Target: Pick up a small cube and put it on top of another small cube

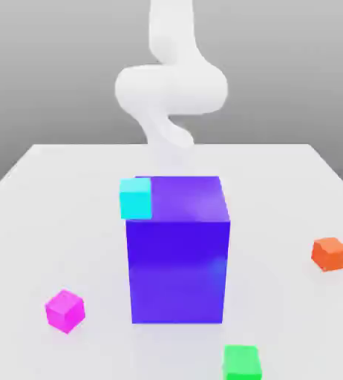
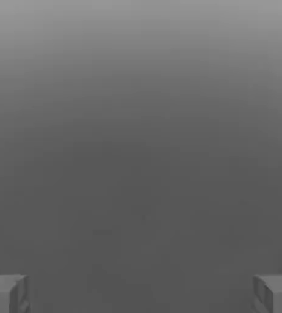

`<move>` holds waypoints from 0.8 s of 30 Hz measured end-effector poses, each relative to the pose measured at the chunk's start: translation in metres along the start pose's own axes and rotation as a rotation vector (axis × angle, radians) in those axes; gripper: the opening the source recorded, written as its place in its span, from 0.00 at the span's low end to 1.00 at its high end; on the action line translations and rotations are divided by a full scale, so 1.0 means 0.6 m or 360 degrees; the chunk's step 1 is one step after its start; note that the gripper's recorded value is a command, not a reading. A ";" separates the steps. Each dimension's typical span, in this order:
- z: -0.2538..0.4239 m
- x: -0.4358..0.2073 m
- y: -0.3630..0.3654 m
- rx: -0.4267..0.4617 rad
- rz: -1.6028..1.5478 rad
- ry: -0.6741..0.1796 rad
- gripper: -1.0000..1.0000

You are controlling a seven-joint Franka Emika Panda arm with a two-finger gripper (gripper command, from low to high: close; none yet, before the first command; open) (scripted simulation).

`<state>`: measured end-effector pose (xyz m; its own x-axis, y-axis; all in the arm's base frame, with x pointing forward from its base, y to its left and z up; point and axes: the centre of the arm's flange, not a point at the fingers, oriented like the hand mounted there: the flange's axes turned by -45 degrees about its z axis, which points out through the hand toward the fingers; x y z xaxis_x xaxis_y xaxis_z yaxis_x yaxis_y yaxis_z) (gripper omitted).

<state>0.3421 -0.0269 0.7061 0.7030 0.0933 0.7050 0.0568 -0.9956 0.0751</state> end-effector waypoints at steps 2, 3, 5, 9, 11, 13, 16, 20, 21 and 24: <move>0.004 -0.013 0.036 -0.0011 -0.0145 -0.0022 0.50; 0.007 -0.020 0.053 -0.0015 -0.0215 -0.0035 0.50; 0.016 -0.035 0.086 -0.0017 -0.0354 -0.0063 0.50; 0.043 -0.067 0.148 -0.0004 -0.0632 -0.0129 0.50; 0.061 -0.085 0.176 0.0012 -0.0773 -0.0166 0.50; 0.082 -0.103 0.203 0.0035 -0.0915 -0.0203 0.50; 0.118 -0.133 0.238 0.0083 -0.1133 -0.0262 0.50; 0.175 -0.177 0.277 0.0172 -0.1431 -0.0339 0.50; 0.190 -0.188 0.285 0.0199 -0.1508 -0.0357 0.50; 0.239 -0.224 0.304 0.0292 -0.1740 -0.0408 0.50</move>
<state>0.3597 -0.2228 0.5236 0.3363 0.9283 0.1585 0.8167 -0.3713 0.4418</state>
